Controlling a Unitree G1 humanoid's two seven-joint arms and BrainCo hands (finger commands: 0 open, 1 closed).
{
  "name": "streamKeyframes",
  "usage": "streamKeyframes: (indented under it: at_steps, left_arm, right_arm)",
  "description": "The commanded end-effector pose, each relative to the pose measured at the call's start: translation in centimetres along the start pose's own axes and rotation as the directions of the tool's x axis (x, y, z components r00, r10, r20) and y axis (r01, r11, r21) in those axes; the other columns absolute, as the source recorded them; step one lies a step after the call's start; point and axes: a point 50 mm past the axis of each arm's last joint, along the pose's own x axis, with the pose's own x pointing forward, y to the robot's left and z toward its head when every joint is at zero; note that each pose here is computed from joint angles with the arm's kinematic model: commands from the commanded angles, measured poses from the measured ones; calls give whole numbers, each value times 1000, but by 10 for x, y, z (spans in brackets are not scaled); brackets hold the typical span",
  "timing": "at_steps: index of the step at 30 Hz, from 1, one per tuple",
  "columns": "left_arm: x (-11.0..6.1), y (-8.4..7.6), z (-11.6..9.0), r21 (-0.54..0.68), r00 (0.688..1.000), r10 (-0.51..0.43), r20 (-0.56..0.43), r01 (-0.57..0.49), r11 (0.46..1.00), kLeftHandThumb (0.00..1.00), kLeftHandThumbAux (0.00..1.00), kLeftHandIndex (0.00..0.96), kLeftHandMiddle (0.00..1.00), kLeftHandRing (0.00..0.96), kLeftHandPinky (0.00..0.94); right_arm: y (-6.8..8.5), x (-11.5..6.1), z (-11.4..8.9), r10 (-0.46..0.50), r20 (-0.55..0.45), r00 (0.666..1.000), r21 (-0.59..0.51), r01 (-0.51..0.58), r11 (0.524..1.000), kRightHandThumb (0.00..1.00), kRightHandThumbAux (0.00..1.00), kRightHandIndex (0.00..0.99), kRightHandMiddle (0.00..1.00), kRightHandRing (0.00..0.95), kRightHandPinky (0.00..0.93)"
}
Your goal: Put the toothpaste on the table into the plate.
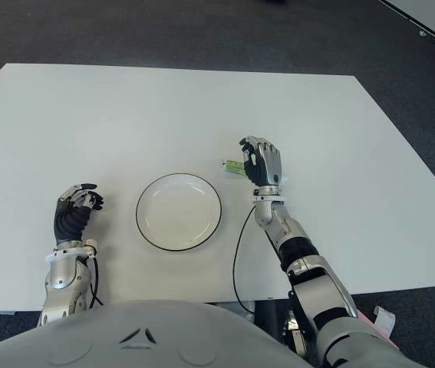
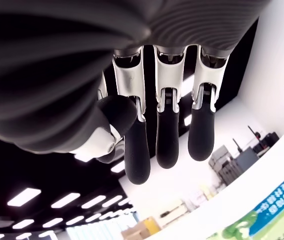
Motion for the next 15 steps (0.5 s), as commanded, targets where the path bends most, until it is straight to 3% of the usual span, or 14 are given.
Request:
streamKeyframes:
  at_steps: [1,2,3,4,5,9,12,15]
  left_arm:
    - [0,0,-1,-1,1000,13,-22,-13,1000,699,722,434,604,582,556]
    - [0,0,-1,-1,1000,13,-22,-13,1000,699,722,434,602,580,556]
    - [0,0,-1,0,1000,14,-19,-14,1000,700,722,434,601,580,556]
    - [0,0,-1,0,1000,14,-17,-14,1000,700,722,434,597,575,550]
    - [0,0,-1,0,1000,14,-15,-14,1000,700,722,435,595,572,546]
    - [0,-1,0,0,1000,13,-13,-13,1000,699,722,434,593,570,546]
    - [0,-2,0,0,1000,8,-5,-8,1000,698,722,434,592,570,547]
    - [0,-3,0,0,1000,0,3,0,1000,696,722,434,590,568,542]
  right_arm:
    - [-22,10,-2,151,23,988,-22,-150,988,848,674,402,538,699,685]
    - [-24,11,-2,175,22,984,-22,-175,984,845,675,397,530,653,651]
    - [-26,12,-5,262,13,965,-34,-261,965,844,675,395,527,637,639]
    - [-27,12,-6,319,5,948,-41,-319,947,795,585,280,393,470,487]
    - [-27,12,-8,358,-3,934,-44,-357,933,763,527,206,306,362,388]
    - [-36,14,-13,511,-47,858,-105,-513,852,649,395,51,95,109,126]
    - [-41,17,-15,610,-80,788,-176,-613,770,602,307,16,31,35,41]
    - [-44,21,-18,677,-115,727,-245,-681,690,581,226,5,10,11,13]
